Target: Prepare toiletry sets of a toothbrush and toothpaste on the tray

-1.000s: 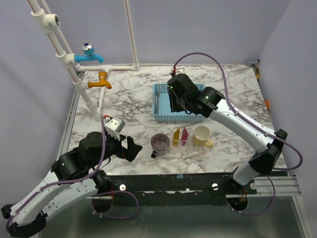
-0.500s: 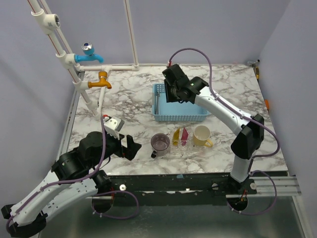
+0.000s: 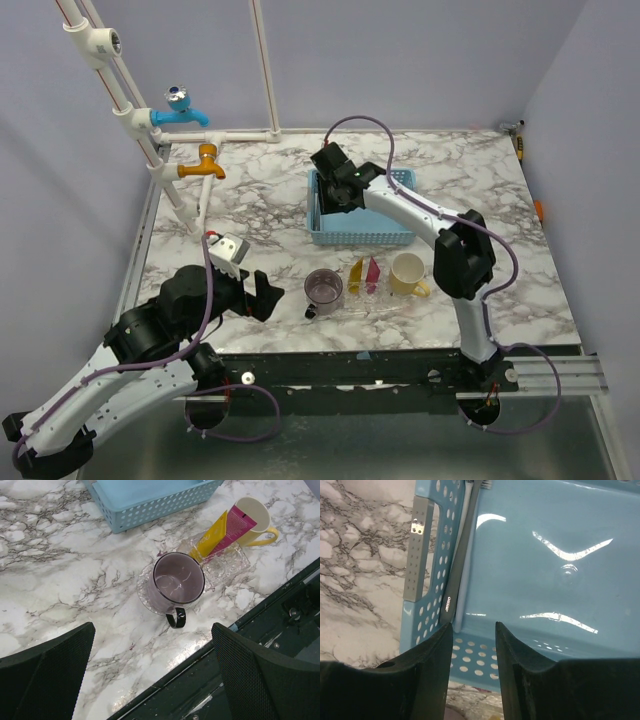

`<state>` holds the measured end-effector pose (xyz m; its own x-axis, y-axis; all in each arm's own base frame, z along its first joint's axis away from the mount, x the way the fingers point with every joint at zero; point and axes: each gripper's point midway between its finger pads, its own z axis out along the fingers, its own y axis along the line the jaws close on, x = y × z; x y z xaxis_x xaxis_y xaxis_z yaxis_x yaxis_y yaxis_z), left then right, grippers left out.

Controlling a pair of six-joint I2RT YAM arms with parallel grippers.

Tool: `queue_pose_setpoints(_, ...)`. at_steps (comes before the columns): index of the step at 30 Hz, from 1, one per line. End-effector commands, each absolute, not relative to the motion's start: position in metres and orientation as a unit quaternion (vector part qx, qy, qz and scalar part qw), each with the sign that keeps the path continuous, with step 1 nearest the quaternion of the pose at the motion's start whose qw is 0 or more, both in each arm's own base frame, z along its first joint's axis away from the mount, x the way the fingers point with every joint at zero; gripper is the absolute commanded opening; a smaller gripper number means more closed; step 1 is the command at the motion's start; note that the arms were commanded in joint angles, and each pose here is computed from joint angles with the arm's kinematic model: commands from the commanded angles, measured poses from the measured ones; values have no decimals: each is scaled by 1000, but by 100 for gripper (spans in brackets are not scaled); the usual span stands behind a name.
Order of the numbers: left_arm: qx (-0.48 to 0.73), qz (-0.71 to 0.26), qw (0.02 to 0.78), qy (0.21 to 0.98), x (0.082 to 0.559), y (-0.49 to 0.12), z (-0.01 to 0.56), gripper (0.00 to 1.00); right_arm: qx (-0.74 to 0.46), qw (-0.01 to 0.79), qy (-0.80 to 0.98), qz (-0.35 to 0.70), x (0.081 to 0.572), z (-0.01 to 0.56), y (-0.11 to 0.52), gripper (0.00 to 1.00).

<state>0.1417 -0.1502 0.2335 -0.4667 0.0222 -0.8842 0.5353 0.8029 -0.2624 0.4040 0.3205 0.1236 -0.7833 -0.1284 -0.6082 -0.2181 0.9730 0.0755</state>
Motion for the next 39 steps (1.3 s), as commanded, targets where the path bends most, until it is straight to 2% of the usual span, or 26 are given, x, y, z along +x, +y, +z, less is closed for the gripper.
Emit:
queue_pose_setpoints(1,157,-248,490,821,143,-141,230,99,-77,321,938,102,422,113,336,44)
queue_pose_setpoints(23,149,-235,491,826,147,-138,228,99,-64,296,947,110,442,49,351,46)
queue_pose_setpoints(39,154,-233,487,827,147,-140,226,99,-66,286,956,11,442,7,313,47)
